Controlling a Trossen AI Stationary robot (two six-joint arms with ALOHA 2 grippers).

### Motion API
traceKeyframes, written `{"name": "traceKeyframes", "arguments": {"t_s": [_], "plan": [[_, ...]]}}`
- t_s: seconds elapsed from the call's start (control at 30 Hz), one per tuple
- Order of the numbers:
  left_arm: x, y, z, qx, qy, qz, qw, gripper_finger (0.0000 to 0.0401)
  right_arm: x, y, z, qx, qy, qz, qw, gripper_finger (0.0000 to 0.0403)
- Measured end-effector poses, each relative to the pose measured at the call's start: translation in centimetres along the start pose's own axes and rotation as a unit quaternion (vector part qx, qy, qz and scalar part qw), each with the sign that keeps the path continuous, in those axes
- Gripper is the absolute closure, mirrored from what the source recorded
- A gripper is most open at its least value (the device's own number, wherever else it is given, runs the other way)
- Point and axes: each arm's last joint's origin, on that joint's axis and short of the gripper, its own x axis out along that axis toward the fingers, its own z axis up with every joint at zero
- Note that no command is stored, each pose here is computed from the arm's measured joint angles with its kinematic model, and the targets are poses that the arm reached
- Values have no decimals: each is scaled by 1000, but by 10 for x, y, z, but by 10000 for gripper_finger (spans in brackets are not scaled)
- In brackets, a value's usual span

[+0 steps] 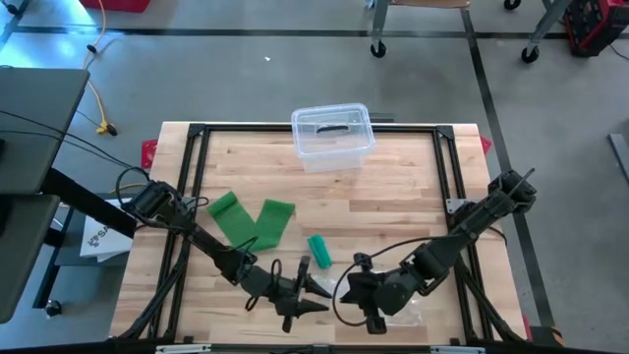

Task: Roll bandage
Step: Open the transparent zip bag

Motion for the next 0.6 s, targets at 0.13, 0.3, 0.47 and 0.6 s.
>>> {"name": "traceKeyframes", "arguments": {"t_s": [0.13,0.3,0.47,0.6], "plan": [[0,0,0,-24,-2,-6,1000,340,0,0,0,4,-5,-11,1000,403],[2,4,-4,-100,9,4,995,387,-2,-6,-5,43,6,-66,997,390],[6,16,-20,-223,51,22,973,388,-5,-15,-14,68,35,-134,988,337],[6,22,-27,-260,48,32,964,394,-5,-8,-19,12,20,-163,986,285]]}}
